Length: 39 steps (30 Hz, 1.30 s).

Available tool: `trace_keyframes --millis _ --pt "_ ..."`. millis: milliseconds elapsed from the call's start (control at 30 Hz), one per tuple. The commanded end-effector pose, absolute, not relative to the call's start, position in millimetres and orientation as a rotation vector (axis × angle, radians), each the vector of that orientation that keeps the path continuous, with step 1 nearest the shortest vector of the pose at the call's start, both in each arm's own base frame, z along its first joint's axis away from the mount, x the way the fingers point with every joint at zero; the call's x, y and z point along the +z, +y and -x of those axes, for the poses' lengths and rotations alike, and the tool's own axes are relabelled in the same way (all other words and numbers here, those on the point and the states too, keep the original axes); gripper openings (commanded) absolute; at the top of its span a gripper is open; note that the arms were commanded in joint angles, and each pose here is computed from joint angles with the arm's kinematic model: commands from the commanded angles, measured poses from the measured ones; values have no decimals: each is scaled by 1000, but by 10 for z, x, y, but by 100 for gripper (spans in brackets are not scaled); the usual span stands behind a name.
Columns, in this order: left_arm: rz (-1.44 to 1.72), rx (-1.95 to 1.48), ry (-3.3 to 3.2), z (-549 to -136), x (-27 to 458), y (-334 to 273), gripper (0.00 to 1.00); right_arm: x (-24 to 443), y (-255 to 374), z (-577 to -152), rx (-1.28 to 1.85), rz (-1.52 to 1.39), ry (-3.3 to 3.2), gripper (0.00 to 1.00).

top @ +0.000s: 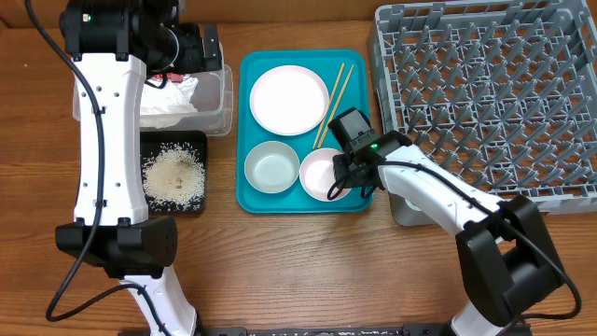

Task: Sort waste into correct bins and load items into the dishwasher
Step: 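Grasp the pink bowl rim with the right gripper and lift, then carry the pink bowl right and set it in the dish rack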

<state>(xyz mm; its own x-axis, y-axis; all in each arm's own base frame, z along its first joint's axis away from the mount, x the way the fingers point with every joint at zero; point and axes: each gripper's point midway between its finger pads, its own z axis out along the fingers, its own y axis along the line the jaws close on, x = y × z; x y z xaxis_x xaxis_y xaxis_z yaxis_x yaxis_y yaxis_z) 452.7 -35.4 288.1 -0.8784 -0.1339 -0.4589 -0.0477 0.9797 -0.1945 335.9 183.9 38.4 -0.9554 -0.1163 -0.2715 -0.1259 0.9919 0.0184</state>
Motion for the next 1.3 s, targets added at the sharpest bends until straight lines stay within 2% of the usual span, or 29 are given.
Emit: trace_keyframes --millis 0,133,200,400,533,800,933,1067,1267 --pt "153 -234 2641 -4553 2858 -361 100 279 1796 -3357 14 162 2878 24" --pt "153 -234 2641 -4553 2858 -361 100 284 1791 -3371 8 160 2872 17" --pt "153 -234 2641 -4553 2858 -361 100 289 1783 -3361 3 161 2877 4" --pt "153 -234 2641 -4553 2858 -361 100 595 1693 -3464 -103 149 2852 4" --pt "153 -235 2641 -4553 2859 -362 100 1138 1672 -3671 -142 118 2750 4" --pt "153 -234 2641 -4553 2858 -361 100 2807 1254 -4042 -328 -89 2317 4" --pt "153 -234 2641 -4553 2858 -361 100 3224 995 -4135 -460 -223 2115 4" --pt "153 -235 2641 -4553 2859 -362 100 3372 760 -4289 -582 -350 1973 4" --pt "153 -234 2641 -4553 2858 -361 100 3154 397 -4750 -746 -376 1936 4"
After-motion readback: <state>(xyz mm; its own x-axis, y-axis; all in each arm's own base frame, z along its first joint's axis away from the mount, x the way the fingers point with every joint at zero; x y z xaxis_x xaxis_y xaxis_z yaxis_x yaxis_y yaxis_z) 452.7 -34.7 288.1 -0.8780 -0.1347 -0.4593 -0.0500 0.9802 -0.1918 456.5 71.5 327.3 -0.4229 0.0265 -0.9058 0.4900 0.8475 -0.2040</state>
